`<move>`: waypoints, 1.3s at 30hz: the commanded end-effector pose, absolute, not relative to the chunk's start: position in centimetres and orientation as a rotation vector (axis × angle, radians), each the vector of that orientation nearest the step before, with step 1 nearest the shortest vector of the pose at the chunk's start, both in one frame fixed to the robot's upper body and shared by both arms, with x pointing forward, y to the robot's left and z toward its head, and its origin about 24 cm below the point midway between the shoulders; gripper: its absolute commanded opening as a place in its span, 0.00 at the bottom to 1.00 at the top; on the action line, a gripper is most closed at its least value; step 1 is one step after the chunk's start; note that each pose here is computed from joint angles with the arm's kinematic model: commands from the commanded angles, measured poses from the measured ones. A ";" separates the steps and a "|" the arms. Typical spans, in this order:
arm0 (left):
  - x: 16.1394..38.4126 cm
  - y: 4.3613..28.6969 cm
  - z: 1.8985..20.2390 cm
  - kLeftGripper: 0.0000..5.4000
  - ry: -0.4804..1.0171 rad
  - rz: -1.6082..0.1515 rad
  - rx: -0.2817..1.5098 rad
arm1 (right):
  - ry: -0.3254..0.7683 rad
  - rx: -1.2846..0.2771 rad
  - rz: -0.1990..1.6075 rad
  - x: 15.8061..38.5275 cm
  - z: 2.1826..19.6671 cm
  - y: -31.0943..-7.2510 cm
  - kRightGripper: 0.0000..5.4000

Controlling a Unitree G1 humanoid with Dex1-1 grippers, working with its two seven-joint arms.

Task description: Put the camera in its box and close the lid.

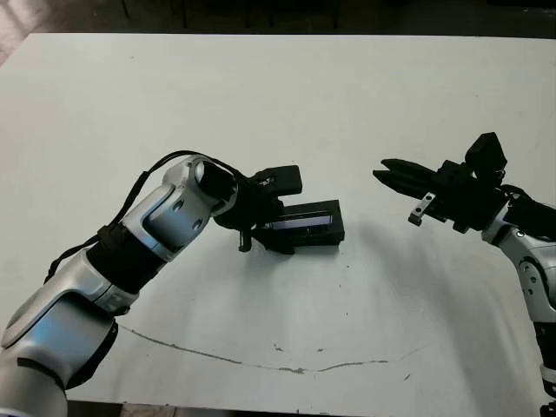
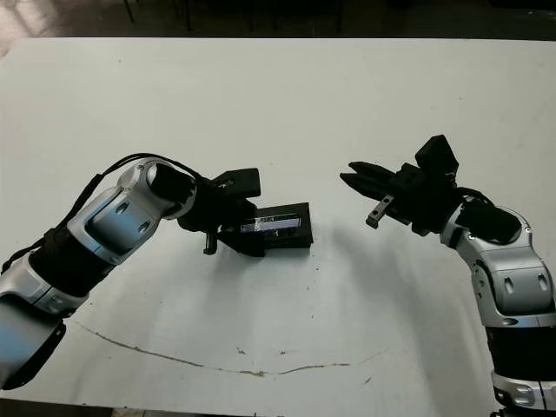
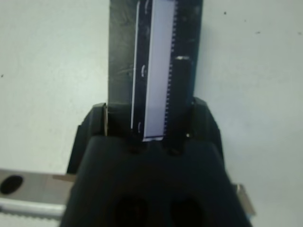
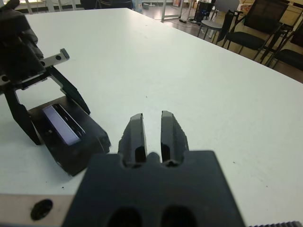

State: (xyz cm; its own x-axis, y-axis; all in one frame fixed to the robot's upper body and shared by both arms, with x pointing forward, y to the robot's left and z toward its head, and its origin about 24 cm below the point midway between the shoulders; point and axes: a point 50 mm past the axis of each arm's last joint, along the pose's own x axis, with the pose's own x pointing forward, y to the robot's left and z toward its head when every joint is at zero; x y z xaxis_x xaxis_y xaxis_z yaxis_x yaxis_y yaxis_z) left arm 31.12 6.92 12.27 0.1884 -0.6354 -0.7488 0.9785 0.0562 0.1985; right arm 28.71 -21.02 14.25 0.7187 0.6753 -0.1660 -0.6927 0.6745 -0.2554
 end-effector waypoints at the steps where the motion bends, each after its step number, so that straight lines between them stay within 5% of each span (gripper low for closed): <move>1: 29.8 5.9 8.9 0.27 0.636 -1.381 0.765 | 0.084 -0.304 0.770 28.5 13.8 -21.1 0.00; 20: 30.1 6.4 8.6 1.00 0.652 -1.334 0.735 | 0.092 -0.314 0.771 28.4 13.9 -20.9 0.00; 28: 30.4 9.6 9.5 1.00 0.593 -1.295 0.744 | 0.102 -0.308 0.778 28.5 13.9 -20.9 0.00; 39: 30.2 17.7 11.7 1.00 0.469 -1.011 0.796 | 0.094 -0.303 0.800 28.6 13.6 -20.8 0.00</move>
State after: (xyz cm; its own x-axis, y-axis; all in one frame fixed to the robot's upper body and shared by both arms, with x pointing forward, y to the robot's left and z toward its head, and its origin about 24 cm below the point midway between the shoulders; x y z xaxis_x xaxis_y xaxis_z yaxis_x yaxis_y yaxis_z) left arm 30.59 15.89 12.70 0.4542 -0.6192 -0.6405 0.8884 0.2609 0.3778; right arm 28.67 -20.80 14.00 0.7006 0.6885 -0.1872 -0.7122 0.6588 -0.2426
